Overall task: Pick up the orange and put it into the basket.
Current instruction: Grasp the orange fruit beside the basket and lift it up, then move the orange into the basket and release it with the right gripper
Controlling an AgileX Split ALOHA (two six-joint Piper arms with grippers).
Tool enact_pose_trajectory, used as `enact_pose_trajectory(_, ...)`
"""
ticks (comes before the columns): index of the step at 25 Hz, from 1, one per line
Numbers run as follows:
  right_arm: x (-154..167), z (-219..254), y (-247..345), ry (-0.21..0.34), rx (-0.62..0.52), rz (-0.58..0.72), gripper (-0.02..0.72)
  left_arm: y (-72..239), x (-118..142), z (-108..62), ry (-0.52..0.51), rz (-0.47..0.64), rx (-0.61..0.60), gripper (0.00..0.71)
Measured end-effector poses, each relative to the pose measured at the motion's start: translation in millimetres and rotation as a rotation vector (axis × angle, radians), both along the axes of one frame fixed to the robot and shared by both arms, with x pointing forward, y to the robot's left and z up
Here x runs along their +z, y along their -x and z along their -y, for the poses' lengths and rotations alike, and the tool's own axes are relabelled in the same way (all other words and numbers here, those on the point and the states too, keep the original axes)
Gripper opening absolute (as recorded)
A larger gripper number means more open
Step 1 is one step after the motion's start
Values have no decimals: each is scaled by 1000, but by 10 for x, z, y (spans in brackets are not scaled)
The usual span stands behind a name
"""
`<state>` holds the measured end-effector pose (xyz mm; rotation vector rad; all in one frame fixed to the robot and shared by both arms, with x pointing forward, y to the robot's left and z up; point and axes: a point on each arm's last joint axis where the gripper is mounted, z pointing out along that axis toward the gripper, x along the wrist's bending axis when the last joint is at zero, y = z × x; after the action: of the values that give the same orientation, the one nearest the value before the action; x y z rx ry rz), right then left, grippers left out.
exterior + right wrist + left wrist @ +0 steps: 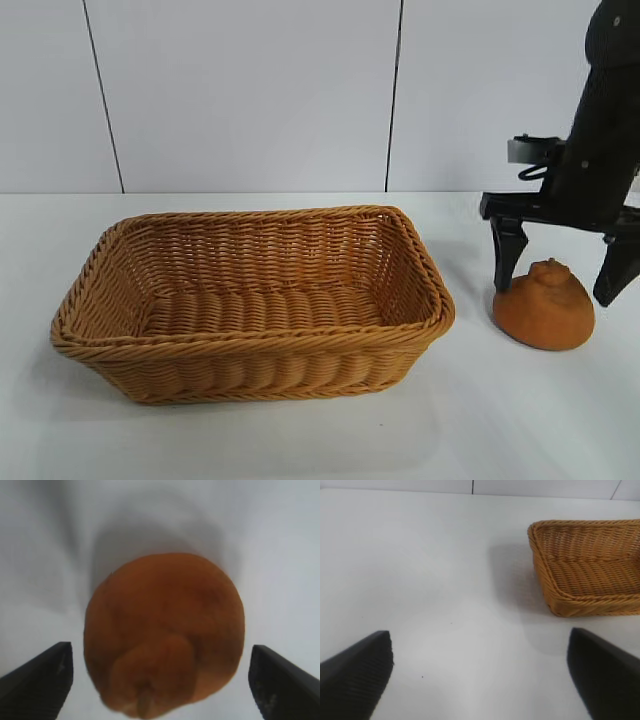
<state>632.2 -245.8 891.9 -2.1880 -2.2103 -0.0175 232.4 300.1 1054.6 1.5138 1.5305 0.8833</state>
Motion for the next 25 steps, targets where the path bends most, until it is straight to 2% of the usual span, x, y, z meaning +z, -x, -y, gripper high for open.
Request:
enact_pose_trajectory(2, 26, 5, 9, 6, 8, -10, 81, 0, 0, 0, 0, 0, 0, 673)
enact_pose_trajectory(3, 65, 6, 11, 6, 11, -6, 52, 0, 0, 0, 0, 0, 0, 673)
enact_pose_trajectory(9, 441, 12, 50, -1, 21, 54, 55, 0, 0, 0, 0, 0, 0, 673)
enact_pose_trajectory(15, 1255, -27, 81, -61, 9, 220, 55, 0, 0, 0, 1, 0, 0, 673)
enact_pose_trajectory(18, 1530, -137, 90, -73, 39, 283, 55, 0, 0, 0, 1, 0, 0, 673)
enact_pose_trajectory(25, 1695, -836, 224, -115, 204, 329, 55, 0, 0, 0, 1, 0, 0, 673)
